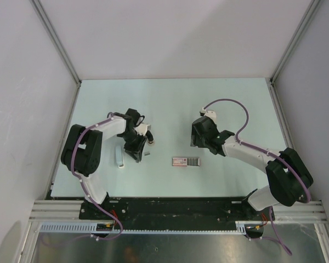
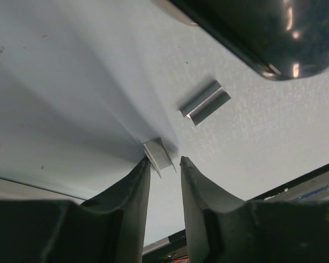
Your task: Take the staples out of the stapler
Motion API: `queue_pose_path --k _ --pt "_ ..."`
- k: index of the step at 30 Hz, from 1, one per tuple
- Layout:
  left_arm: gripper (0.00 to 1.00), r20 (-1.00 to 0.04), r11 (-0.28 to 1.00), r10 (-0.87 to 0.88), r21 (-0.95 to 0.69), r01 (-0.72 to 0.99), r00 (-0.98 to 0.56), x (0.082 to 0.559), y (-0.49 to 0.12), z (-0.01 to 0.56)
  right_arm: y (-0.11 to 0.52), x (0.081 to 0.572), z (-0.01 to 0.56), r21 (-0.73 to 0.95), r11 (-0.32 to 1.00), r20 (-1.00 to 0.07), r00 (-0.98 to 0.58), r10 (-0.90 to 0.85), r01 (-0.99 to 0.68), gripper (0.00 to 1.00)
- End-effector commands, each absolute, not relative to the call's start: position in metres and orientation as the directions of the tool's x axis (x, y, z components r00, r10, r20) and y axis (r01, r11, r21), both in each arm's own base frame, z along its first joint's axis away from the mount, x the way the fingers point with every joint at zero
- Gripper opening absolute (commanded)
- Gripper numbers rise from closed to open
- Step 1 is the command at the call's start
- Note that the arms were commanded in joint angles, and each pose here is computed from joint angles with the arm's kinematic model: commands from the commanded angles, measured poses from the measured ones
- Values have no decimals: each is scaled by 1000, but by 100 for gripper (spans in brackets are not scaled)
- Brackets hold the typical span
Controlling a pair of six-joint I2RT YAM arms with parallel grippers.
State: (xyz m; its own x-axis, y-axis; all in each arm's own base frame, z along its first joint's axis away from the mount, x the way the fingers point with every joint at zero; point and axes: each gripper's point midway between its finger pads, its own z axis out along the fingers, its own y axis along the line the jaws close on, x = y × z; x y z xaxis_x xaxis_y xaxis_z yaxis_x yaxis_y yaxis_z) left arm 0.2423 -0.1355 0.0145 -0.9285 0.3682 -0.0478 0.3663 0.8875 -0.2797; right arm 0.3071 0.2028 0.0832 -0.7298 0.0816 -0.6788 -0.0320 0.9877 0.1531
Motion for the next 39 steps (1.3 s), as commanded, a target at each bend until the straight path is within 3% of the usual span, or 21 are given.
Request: queue_pose_path --k 1,9,15,20,25,32,39 --pt "33 -90 893 372 -236 383 -924 256 -135 9 205 312 89 151 988 -707 -703 75 -46 62" --pt "24 -94 879 409 -226 420 -908 248 -135 7 204 313 90 148 988 -711 -699 77 -42 61" --pt "10 -122 839 456 -273 471 -882 242 -149 14 206 313 96 162 986 -718 -691 84 -48 60" --pt "9 -270 787 462 -313 531 -844 259 -170 56 212 316 121 208 973 -754 -650 96 -98 60" --pt "8 -482 708 413 -364 605 -773 280 -199 140 226 320 173 311 925 -815 -562 142 -216 62" --pt "7 -731 470 275 -464 751 -624 276 -243 282 269 297 269 489 684 -852 -462 244 -541 64" --pt "6 -765 217 180 -582 784 -618 254 -266 366 302 253 344 519 388 -850 -412 328 -761 66"
